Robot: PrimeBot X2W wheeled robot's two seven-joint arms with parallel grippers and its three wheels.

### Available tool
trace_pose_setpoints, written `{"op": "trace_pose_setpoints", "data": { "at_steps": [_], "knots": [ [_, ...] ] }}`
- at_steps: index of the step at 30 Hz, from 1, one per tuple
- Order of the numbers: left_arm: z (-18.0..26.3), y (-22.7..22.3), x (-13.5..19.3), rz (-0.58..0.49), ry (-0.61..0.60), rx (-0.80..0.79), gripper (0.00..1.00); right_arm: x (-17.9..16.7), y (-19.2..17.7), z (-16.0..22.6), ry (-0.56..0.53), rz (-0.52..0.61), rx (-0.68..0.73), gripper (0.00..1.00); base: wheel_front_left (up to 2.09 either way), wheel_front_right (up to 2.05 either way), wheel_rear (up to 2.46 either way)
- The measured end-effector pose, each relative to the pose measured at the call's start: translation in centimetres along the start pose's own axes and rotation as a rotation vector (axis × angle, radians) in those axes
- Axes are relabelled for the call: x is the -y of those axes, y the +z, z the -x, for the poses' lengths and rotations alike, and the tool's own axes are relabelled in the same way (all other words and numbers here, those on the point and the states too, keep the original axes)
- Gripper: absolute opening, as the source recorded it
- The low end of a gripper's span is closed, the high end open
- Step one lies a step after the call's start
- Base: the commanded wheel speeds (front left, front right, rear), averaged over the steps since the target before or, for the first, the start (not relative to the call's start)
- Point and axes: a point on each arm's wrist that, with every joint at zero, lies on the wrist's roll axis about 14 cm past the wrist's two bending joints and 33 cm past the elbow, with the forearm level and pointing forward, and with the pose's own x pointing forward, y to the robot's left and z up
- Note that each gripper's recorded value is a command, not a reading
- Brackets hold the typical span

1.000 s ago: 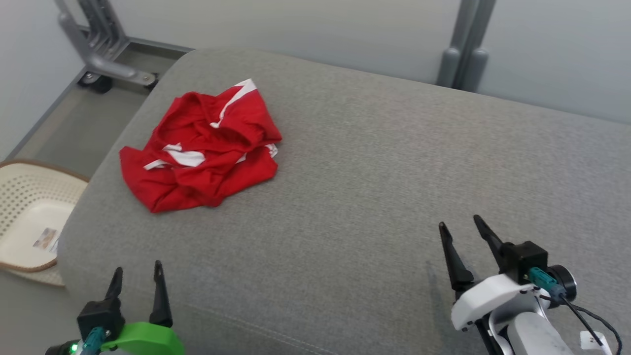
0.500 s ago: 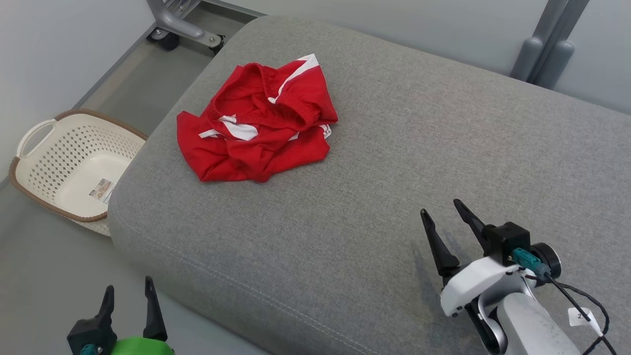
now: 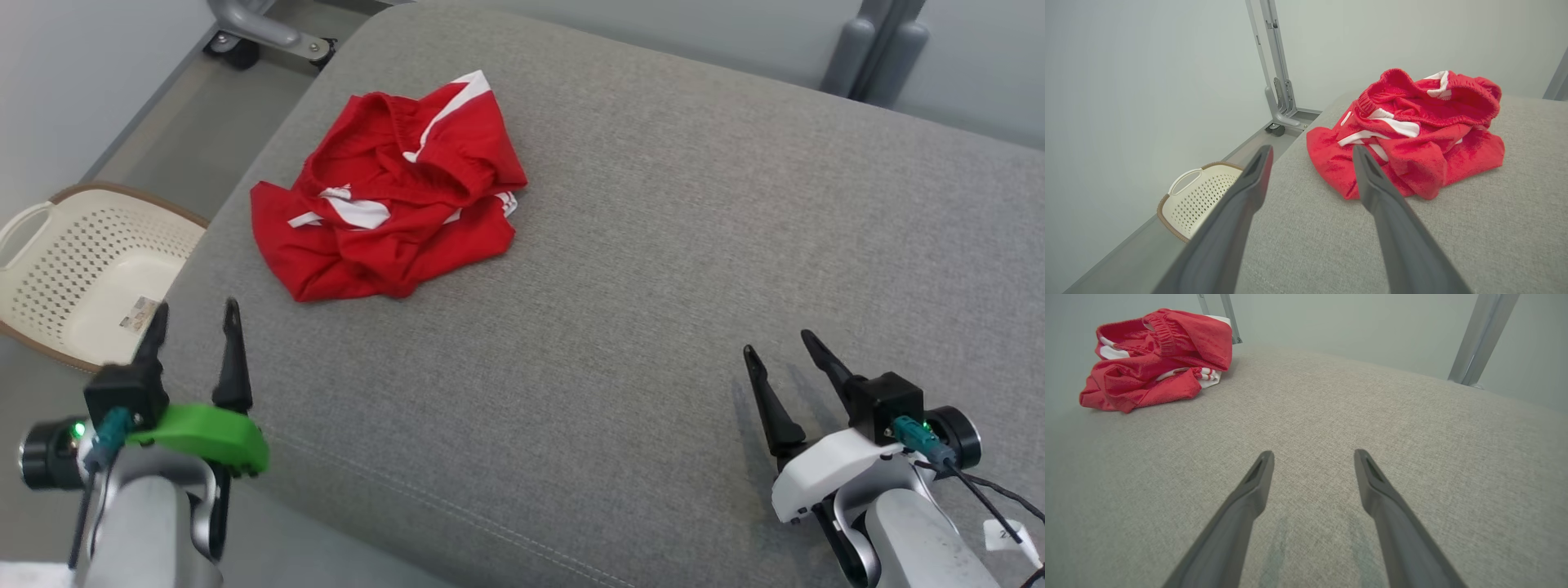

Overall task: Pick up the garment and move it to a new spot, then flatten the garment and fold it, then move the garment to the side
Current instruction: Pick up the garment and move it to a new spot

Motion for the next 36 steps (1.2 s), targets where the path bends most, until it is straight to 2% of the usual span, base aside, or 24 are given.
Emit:
{"op": "trace_pose_setpoints", "data": {
  "at_steps": [6,10,15,20,27,28,29,30,36],
  "knots": [
    [-5.7,3.5,1.3,-0.084,-0.080,0.060,1.00,3.3,-0.7,0.8,-0.070,0.008,-0.009,1.00,0.00,0.00,0.00],
    [-8.6,3.0,2.1,-0.106,-0.116,0.018,1.00,5.3,-1.1,1.5,-0.116,0.015,-0.014,1.00,0.00,0.00,0.00],
    [-11.0,0.4,4.8,-0.136,-0.199,-0.081,1.00,7.8,-1.7,2.4,-0.167,0.028,-0.022,1.00,0.00,0.00,0.00],
    [-13.0,-0.6,5.3,-0.103,-0.187,-0.121,1.00,10.0,-2.2,3.0,-0.208,0.039,-0.031,1.00,0.00,0.00,0.00],
    [-13.9,-4.8,5.9,-0.081,-0.121,-0.235,1.00,12.3,-3.4,5.0,-0.278,0.036,-0.063,1.00,0.00,0.00,0.00],
    [-14.2,-4.9,6.3,-0.080,-0.123,-0.236,0.94,12.5,-3.6,5.2,-0.287,0.036,-0.067,1.00,0.00,0.00,0.00],
    [-14.5,-4.9,6.5,-0.078,-0.120,-0.233,0.19,12.8,-3.6,5.5,-0.296,0.036,-0.069,1.00,0.00,0.00,0.00],
    [-14.7,-4.9,6.7,-0.081,-0.117,-0.232,0.00,13.0,-3.7,5.7,-0.304,0.036,-0.072,1.00,0.00,0.00,0.00],
    [-14.7,-4.3,6.8,-0.109,-0.104,-0.217,0.00,13.1,-3.3,6.4,-0.326,0.029,-0.065,1.00,0.00,0.00,0.00]
  ]
}}
